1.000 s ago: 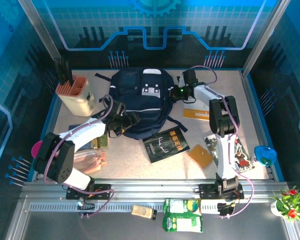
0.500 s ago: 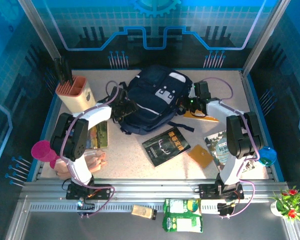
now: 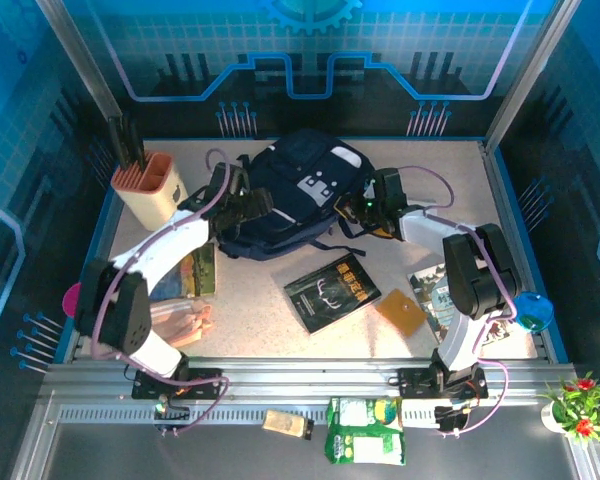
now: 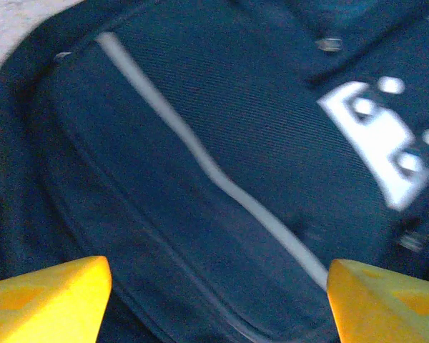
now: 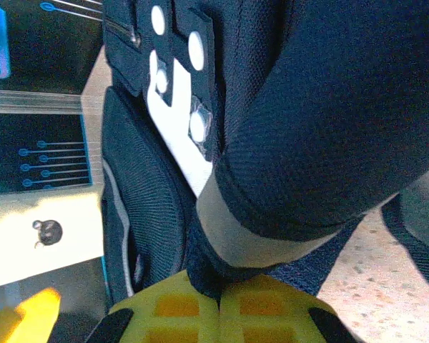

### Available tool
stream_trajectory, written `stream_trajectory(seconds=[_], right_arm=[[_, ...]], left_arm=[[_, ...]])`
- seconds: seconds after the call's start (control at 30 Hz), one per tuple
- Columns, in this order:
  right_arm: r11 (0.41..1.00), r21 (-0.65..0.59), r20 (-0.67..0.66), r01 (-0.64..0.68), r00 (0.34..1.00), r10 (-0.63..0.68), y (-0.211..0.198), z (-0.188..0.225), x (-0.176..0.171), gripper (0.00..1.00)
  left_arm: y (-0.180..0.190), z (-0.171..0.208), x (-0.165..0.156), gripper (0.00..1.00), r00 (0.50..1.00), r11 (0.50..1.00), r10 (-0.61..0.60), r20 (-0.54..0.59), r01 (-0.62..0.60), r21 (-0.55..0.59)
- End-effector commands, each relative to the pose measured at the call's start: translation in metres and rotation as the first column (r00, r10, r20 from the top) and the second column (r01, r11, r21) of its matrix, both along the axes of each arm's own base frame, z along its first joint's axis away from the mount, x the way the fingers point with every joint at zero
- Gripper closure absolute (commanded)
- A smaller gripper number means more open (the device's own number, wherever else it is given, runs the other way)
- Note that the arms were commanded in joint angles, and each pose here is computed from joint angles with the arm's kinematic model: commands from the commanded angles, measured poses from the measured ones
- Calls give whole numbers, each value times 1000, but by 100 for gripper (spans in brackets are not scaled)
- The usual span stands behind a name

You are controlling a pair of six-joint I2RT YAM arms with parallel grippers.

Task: Pack the student bag
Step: Rotate the student bag at the center of the table, then unzip the student bag at the top-center of the table.

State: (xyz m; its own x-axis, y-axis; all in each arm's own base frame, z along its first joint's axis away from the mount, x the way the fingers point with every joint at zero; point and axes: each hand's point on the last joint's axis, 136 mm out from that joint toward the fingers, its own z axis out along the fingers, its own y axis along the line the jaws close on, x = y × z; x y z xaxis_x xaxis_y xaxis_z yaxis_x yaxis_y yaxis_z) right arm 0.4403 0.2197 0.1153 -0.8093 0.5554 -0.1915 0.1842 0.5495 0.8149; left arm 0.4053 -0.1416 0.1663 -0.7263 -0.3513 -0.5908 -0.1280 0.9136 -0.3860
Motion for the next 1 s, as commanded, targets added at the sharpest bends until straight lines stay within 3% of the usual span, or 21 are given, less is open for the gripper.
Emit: stream_trajectory(seconds=[0.0,0.17,0.37,0.53,0.67,0.97], right_arm=[[995,96,68,-19,998,12,18,29,8,97],[993,112,68,-39,997,32,25,33,7,97],[986,154,73,-58,996,47,31,42,6,98],[984,166,59,-58,997,49,29,46,-4,98],[988,152,26,-21,1000,17,18,43,-19,99],[993,104,10,60,998,-61,-5,42,-46,99]], left_arm=[[-29,-14,-40,23,993,995,-94,-65,96,23],[-95,-15,-63,36,976,975,-215,-44,217,50],[-146,-24,-60,50,962,954,-274,-17,274,122],[-157,-43,-45,60,961,949,-273,-39,276,152],[-143,-57,-27,66,974,952,-220,-53,226,205],[-111,-60,8,69,986,959,-164,-34,168,228]])
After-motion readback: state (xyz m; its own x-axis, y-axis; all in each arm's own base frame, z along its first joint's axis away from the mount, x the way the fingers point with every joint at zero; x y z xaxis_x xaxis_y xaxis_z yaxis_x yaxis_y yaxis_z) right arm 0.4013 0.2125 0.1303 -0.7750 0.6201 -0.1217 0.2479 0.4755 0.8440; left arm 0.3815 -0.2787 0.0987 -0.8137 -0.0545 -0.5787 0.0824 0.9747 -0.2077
